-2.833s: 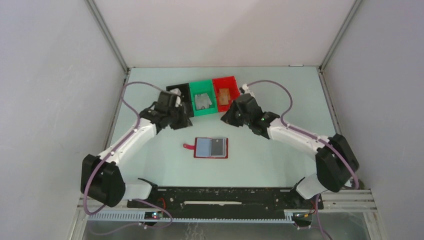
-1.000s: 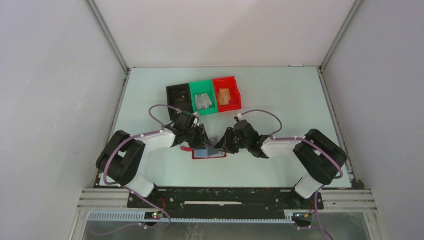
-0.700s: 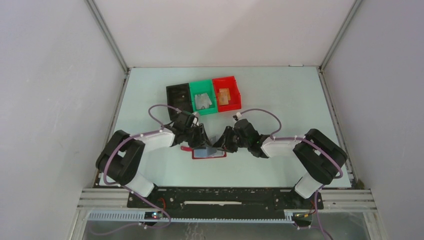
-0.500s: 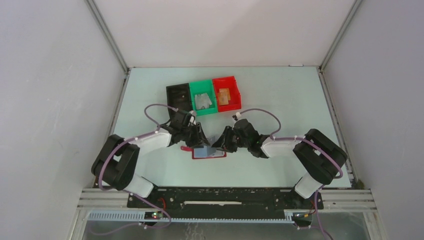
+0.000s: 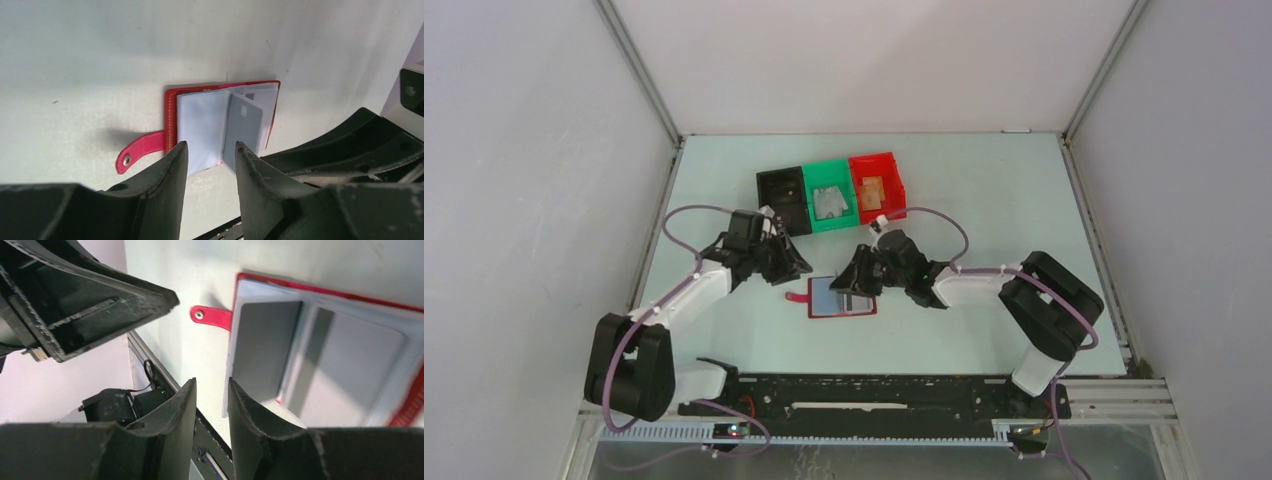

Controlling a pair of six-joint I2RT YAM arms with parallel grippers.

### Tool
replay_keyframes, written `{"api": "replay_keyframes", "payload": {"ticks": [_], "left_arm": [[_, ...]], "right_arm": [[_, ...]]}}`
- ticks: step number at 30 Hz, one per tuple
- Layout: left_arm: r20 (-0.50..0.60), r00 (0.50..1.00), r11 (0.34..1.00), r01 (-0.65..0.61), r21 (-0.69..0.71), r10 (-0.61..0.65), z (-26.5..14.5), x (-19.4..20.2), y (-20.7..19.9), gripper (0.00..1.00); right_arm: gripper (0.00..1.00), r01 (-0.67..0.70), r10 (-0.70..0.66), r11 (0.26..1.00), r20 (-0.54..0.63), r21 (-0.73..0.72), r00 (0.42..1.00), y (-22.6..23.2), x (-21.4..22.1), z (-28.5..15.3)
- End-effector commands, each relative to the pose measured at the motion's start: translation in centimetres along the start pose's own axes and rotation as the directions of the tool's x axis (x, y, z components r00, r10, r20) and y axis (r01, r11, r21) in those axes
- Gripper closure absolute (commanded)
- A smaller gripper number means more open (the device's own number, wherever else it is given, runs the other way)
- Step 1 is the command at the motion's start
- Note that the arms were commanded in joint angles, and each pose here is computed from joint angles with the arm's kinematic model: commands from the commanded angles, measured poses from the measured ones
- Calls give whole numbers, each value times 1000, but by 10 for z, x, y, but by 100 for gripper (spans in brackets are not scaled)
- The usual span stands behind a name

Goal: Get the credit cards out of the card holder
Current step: Remove the credit card from the card holder.

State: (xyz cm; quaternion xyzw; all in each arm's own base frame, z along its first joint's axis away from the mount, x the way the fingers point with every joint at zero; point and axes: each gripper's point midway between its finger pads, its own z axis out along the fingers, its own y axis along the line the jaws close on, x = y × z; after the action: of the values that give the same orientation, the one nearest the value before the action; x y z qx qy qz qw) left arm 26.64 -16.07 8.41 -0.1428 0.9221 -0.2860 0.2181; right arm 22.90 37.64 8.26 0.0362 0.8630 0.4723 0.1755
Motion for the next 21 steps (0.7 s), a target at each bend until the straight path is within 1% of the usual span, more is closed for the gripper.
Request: {"api": "replay_keyframes", "payload": {"ticks": [1,6,11,14,17,19,21], "left_arm": [[30,999,1000,-27,0,27,-12,-10,1,55],[26,999,1000,-23,14,22,-13,-6,0,55],[27,999,997,-36,66,34,-14,-3,-9,55],[-30,998,991,-53,126,57,-8,10,-23,55],[-84,995,983,-44,179,59,2,24,-36,55],[-110,993,979,-16,202,39,9,30,-38,56],[-121,992,980,1,197,23,16,33,-34,56]], "right_arm": [[62,62,-63,997,-18,-47,998,25,-2,14],[62,50,-51,998,-35,-31,998,21,-1,20],[63,45,-45,998,0,42,999,6,-5,10],[66,4,-6,996,19,89,1000,-11,-9,7],[68,-35,32,991,22,126,999,-27,-11,8],[68,-45,41,989,30,141,999,-32,-13,9],[68,-47,43,987,33,153,999,-37,-14,10]]}}
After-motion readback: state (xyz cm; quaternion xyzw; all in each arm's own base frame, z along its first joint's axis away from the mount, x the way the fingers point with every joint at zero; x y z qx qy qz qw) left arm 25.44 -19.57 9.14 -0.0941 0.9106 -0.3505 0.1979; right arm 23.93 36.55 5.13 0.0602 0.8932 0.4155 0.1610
